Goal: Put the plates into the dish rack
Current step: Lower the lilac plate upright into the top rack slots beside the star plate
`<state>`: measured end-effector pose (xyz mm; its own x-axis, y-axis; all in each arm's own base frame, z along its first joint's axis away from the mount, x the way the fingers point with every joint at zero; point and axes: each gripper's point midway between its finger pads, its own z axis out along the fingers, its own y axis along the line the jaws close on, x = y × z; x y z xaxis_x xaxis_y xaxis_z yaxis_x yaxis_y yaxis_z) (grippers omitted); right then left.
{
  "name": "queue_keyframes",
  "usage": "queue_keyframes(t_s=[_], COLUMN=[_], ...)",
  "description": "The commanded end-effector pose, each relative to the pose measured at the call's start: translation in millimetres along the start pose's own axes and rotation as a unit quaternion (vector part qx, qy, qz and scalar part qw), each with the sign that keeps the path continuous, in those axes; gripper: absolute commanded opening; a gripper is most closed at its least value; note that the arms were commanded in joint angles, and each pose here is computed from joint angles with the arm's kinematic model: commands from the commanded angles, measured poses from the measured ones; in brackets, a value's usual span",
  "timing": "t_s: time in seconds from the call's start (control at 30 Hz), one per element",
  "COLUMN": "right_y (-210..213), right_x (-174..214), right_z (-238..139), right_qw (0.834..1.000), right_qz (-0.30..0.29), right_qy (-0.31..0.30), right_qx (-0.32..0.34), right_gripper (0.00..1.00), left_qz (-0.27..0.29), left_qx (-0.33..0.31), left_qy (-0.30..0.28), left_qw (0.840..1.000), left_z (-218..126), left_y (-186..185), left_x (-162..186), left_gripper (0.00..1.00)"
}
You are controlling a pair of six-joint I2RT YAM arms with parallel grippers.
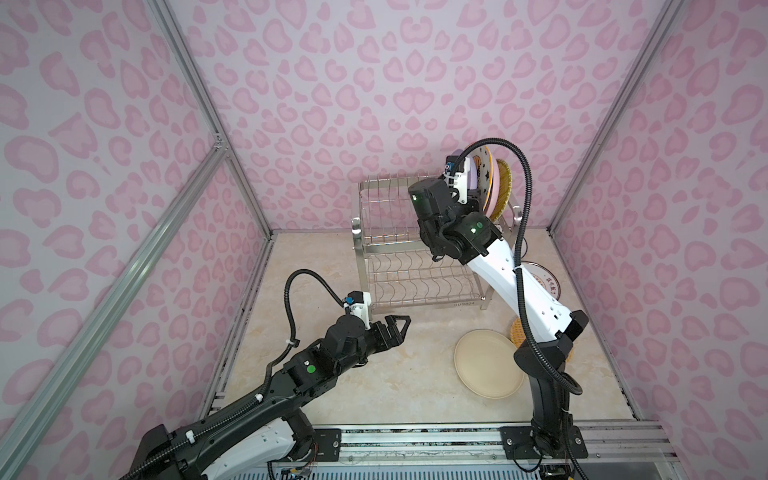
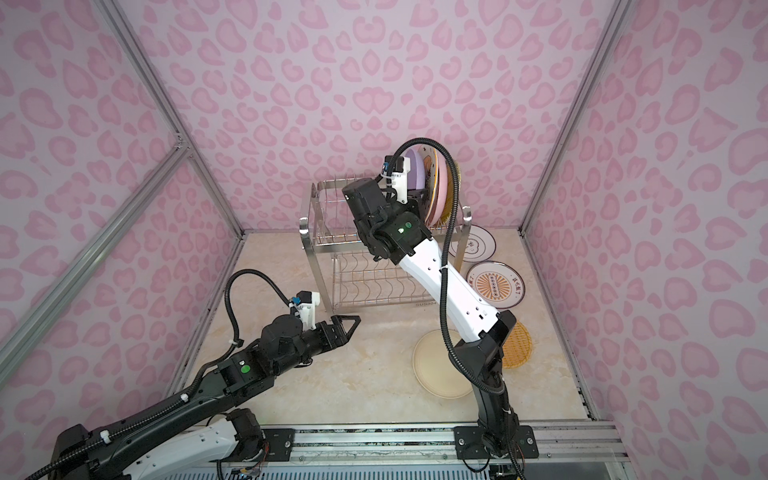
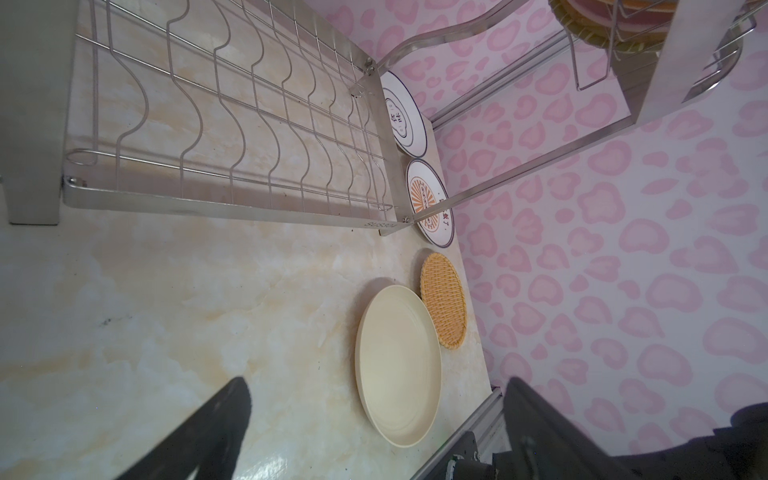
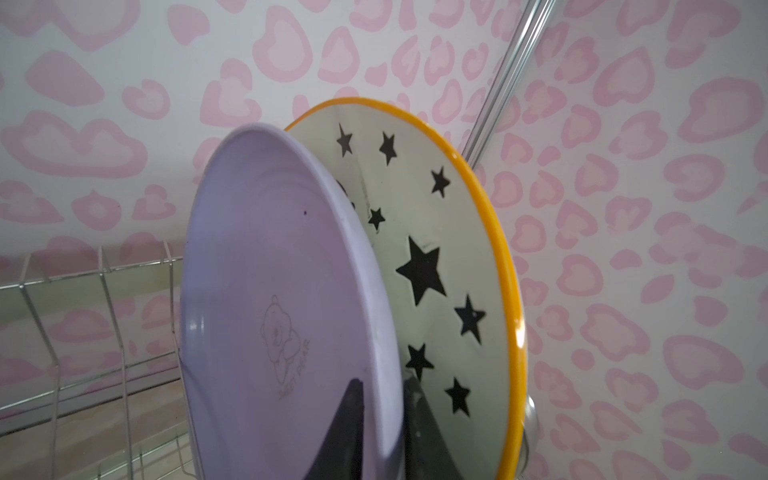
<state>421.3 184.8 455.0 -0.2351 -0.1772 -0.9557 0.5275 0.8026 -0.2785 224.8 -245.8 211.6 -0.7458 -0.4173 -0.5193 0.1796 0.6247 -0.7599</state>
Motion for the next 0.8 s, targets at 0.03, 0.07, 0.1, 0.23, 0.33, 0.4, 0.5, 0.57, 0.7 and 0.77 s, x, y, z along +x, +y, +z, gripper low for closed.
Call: queue_keyframes(t_s=[0.03, 0.07, 0.1, 0.23, 0.33, 0.4, 0.5, 0.57, 0.7, 0.77], right_y=[-1.2, -1.8, -2.3, -4.1, -5.6, -6.0, -9.4, -11.4, -15.7, -17.7], right_x=[2.4, 1.6, 1.1, -4.0, -10.2, -14.7, -21.5, -24.0, -26.7, -30.6], right_z=[-3.8, -5.0, -5.7, -8.7, -12.1, -15.4, -19.9, -20.5, -23.2, -27.9], right_qw=[1.000, 1.000, 1.000, 1.000, 1.000, 1.000, 1.000, 1.000, 0.999, 0.999], right_qz=[-0.010, -0.009, -0.008, -0.004, 0.003, 0.005, 0.007, 0.012, 0.015, 0.017], right_qy=[0.002, 0.001, 0.001, -0.004, -0.009, -0.013, -0.020, -0.021, -0.023, -0.027], right_qx=[-0.003, -0.004, -0.005, -0.009, -0.014, -0.018, -0.014, -0.017, -0.021, -0.023], right_gripper=[0.27, 0.28, 0.29, 0.44, 0.57, 0.69, 0.89, 0.92, 0.98, 0.98], left_qz=[-0.002, -0.002, -0.001, -0.002, -0.002, -0.002, -0.002, -0.002, -0.003, -0.002], left_qx=[0.015, 0.015, 0.015, 0.015, 0.014, 0.014, 0.014, 0.016, 0.015, 0.014], left_qy=[-0.009, -0.009, -0.009, -0.009, -0.007, -0.006, -0.006, -0.005, -0.007, -0.006], left_qw=[1.000, 1.000, 1.000, 1.000, 1.000, 1.000, 1.000, 1.000, 1.000, 1.000], left_z=[0.5, 0.8, 0.9, 1.1, 2.0, 2.9, 3.2, 3.0, 2.6, 3.2], left_y=[-8.1, -8.0, -7.9, -8.6, -7.7, -7.2, -7.5, -8.6, -7.6, -6.7], left_x=[-5.5, -5.3, -5.4, -5.6, -4.7, -4.2, -4.1, -4.3, -4.5, -4.0], left_gripper=[0.97, 0.97, 0.97, 0.97, 0.97, 0.97, 0.97, 0.97, 0.97, 0.97])
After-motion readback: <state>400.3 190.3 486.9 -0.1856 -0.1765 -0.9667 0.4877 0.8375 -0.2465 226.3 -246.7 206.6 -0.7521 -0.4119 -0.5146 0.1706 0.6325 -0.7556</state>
